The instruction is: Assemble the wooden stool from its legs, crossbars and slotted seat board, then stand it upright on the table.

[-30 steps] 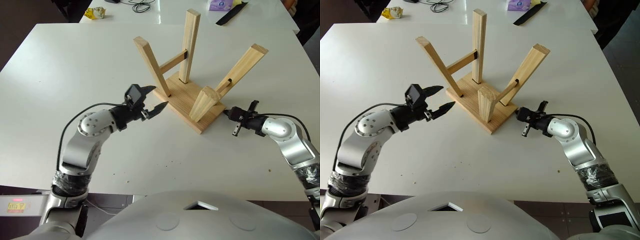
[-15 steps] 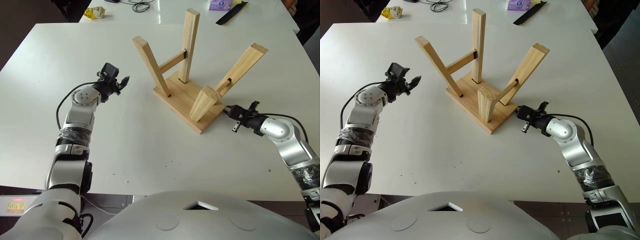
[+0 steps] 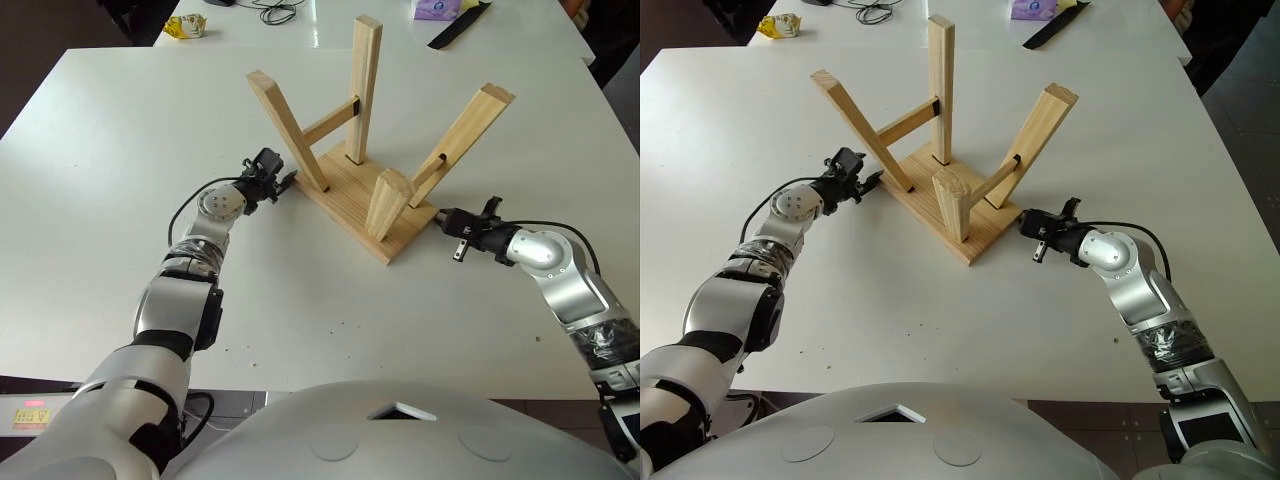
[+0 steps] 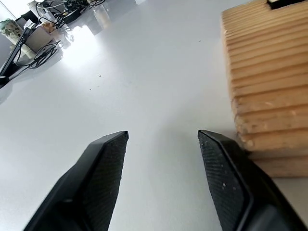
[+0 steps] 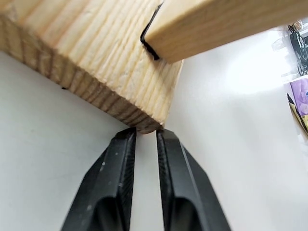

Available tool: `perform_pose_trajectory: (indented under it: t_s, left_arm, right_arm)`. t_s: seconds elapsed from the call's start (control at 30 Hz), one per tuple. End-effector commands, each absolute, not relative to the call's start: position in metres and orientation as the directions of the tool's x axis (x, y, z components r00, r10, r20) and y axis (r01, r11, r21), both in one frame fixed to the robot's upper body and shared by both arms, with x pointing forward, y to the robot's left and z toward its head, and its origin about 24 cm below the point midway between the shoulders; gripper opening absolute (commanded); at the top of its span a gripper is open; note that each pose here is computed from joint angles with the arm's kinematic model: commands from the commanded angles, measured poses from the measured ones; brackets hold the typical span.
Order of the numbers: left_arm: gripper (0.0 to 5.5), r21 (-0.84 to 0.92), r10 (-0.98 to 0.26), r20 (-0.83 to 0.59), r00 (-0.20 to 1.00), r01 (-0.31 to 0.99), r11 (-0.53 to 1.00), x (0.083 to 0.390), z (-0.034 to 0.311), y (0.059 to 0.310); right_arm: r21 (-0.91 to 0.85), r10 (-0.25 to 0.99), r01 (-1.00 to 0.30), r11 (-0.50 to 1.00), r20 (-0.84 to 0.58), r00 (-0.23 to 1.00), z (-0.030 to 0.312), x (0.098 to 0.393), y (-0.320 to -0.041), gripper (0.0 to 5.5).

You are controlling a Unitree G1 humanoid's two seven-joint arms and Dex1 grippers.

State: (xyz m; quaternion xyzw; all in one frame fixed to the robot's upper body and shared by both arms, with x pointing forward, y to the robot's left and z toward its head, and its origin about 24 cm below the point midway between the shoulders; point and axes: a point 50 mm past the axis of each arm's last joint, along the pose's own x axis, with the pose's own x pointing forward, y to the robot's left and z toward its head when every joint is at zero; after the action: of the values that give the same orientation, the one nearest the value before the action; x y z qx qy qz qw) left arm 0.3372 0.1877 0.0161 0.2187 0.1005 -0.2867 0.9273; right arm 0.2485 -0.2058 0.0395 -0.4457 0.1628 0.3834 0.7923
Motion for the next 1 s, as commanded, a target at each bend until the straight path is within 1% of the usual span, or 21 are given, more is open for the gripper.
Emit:
perform_pose_trajectory:
  t_s: [0.03,0.17,0.27,0.33,0.47,0.7,0.87,1.0]
  left_arm:
    - [2.71,0.306,-0.606,-0.359,0.71,0.703,0.643,0.319,-0.003,0.171]
    - [2.71,0.313,-0.632,-0.358,0.688,0.726,0.613,0.308,-0.003,0.189]
    - [2.71,0.32,-0.664,-0.325,0.674,0.739,0.593,0.295,0.002,0.203]
    - [2.71,0.328,-0.679,-0.301,0.669,0.742,0.585,0.286,0.007,0.207]
    - [2.71,0.334,-0.692,-0.259,0.674,0.735,0.59,0.27,0.022,0.21]
    - [2.71,0.332,-0.652,-0.246,0.717,0.694,0.638,0.244,0.042,0.217]
    - [2.71,0.342,-0.625,-0.248,0.74,0.67,0.658,0.233,0.054,0.22]
    - [2.71,0.32,-0.613,-0.25,0.749,0.662,0.678,0.226,0.062,0.224]
  right_arm:
    - [-0.52,0.5,-0.815,0.255,-0.65,0.572,0.022,0.245,-0.19,0.78]
    - [-0.538,0.511,-0.81,0.233,-0.641,0.573,0.024,0.252,-0.187,0.78]
    - [-0.55,0.514,-0.8,0.241,-0.627,0.586,0.024,0.255,-0.186,0.78]
    - [-0.551,0.516,-0.796,0.251,-0.62,0.591,0.022,0.254,-0.186,0.78]
    - [-0.552,0.512,-0.791,0.262,-0.616,0.599,0.019,0.25,-0.188,0.78]
    - [-0.56,0.523,-0.786,0.263,-0.602,0.604,0.021,0.25,-0.188,0.78]
    - [-0.563,0.527,-0.787,0.251,-0.603,0.599,0.021,0.248,-0.188,0.78]
    - [-0.557,0.542,-0.786,0.268,-0.588,0.601,0.023,0.245,-0.187,0.78]
